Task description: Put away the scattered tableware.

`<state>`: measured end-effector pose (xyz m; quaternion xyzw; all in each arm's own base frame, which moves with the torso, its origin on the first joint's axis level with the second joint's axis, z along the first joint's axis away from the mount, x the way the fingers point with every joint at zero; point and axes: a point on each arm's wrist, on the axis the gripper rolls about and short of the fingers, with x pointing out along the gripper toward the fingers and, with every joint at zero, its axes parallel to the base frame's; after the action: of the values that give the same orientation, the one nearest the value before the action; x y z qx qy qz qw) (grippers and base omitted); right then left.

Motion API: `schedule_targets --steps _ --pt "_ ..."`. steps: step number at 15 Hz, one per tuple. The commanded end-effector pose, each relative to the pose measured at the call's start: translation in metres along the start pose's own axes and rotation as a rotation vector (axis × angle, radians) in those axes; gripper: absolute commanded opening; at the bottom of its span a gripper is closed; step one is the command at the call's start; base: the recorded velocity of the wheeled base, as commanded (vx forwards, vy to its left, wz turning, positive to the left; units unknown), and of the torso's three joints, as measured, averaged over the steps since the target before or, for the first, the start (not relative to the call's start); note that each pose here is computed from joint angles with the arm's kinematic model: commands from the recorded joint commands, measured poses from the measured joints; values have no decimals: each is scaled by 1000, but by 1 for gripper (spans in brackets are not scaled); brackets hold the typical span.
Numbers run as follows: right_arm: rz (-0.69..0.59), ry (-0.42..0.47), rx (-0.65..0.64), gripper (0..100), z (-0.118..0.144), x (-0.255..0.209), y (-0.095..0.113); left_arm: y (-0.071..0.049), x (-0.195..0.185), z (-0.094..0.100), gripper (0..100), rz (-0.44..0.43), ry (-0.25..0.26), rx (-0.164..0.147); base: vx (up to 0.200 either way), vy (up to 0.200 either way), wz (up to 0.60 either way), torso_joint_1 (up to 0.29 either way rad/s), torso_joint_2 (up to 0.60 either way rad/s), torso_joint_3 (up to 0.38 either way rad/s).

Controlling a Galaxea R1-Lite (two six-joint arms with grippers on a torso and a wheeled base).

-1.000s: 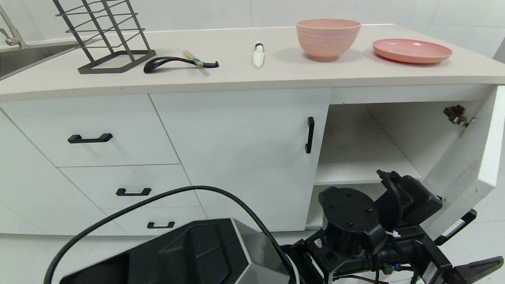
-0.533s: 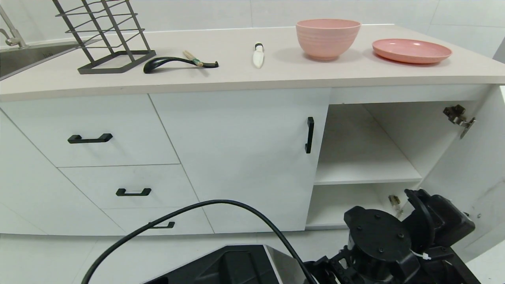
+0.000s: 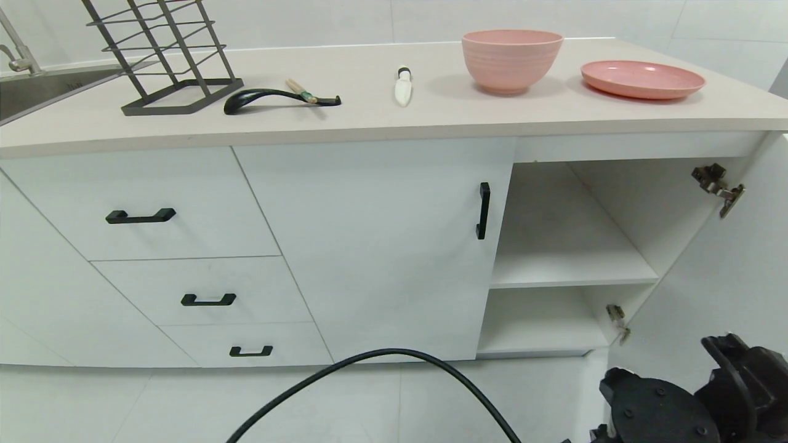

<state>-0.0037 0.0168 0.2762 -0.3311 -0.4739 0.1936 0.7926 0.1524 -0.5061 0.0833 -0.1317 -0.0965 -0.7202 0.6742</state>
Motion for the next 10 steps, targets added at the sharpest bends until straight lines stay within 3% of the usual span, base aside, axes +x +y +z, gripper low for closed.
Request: schedule_targets --steps 1,3,6,7,8,9,10 --pt "-11 -9 -21 100 4 2 -3 -21 19 -29 100 -68 -48 -46 0 0 0 0 0 0" --pt "-16 -19 -32 100 7 3 -5 -35 24 -38 100 -135 -79 -60 0 0 0 0 0 0" --pt "-22 -52 -64 100 16 8 -11 -35 12 -40 100 -140 -98 -63 0 0 0 0 0 0" --pt "-20 -54 -66 100 17 7 -11 -39 -2 -33 100 -140 -94 -105 0 0 0 0 0 0" --pt "-18 -53 -65 100 16 7 -11 -45 -22 -28 100 -135 -62 -153 0 0 0 0 0 0" --pt "-19 -56 -67 100 17 7 -11 -51 -47 -22 100 -106 43 -196 0 0 0 0 0 0" --pt "-16 -53 -64 100 16 7 -11 -50 -69 -8 100 -72 109 -193 0 0 0 0 0 0"
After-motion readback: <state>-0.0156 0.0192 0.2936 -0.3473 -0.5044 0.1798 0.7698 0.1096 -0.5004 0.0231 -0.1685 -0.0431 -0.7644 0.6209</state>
